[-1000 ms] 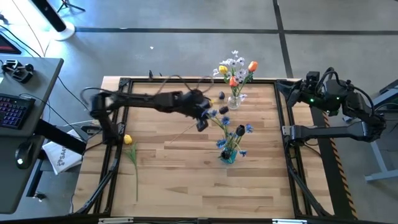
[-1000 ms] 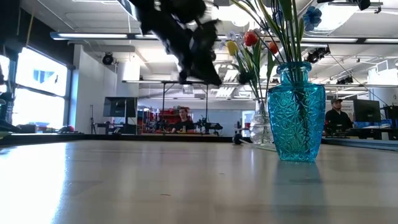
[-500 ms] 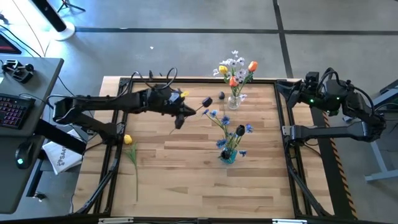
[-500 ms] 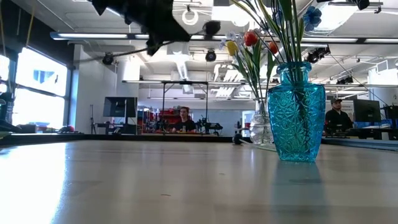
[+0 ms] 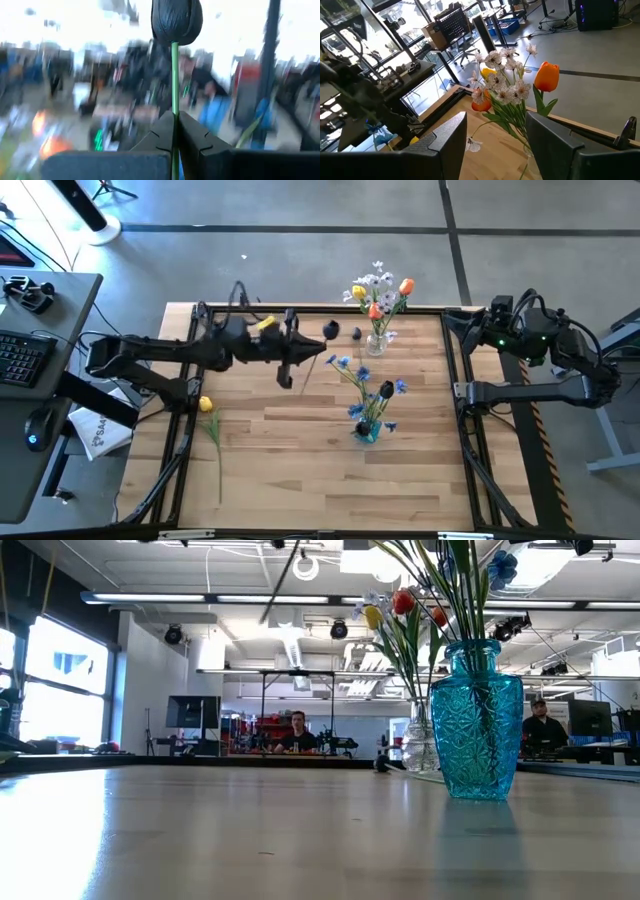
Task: Sort flowers into vase by color
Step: Put the black flower into the blue vase
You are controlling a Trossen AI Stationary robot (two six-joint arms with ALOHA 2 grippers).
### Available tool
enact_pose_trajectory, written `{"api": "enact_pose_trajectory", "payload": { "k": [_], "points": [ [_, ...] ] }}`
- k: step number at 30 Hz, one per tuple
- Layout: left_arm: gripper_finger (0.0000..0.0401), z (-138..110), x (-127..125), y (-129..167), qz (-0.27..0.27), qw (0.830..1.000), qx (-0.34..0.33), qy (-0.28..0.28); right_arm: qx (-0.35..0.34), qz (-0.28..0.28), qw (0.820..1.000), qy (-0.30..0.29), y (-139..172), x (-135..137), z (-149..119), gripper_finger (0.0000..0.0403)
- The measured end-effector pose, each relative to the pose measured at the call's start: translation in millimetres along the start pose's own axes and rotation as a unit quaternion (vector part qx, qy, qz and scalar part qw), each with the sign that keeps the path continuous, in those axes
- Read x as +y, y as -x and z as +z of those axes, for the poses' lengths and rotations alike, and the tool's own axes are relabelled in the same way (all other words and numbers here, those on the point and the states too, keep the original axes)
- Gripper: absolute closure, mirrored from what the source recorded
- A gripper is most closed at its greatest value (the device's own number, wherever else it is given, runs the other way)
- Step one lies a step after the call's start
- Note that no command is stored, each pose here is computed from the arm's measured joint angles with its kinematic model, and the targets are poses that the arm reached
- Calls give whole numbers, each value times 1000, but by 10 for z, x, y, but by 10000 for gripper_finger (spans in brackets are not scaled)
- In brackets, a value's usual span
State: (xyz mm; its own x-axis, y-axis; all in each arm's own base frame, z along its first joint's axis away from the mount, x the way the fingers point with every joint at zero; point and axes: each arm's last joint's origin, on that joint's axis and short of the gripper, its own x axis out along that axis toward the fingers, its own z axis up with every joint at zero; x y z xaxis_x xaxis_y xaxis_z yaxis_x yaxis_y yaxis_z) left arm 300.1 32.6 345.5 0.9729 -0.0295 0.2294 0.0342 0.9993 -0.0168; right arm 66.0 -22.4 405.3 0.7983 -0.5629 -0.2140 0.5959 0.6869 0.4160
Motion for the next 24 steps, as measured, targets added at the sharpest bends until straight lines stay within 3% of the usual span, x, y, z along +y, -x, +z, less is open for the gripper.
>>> {"api": "enact_pose_trajectory", "payload": {
  "k": [3, 9, 15, 24],
  "points": [
    [401, -92, -55, 25, -17, 995, -96, 29, 0, 0, 1000, 0, 0, 0, 0, 204],
    [401, -423, -142, 10, -43, 964, -254, 66, 0, 0, 1000, -9, 0, 0, 0, 204],
    [401, -848, -260, -320, -49, 973, -218, 54, 2, 4, 1000, -10, 1, 2, -1, 204],
    [401, -938, -360, -814, -133, 961, -240, 17, 2, 6, 1000, -20, 2, 4, 2, 204]
  ]
}}
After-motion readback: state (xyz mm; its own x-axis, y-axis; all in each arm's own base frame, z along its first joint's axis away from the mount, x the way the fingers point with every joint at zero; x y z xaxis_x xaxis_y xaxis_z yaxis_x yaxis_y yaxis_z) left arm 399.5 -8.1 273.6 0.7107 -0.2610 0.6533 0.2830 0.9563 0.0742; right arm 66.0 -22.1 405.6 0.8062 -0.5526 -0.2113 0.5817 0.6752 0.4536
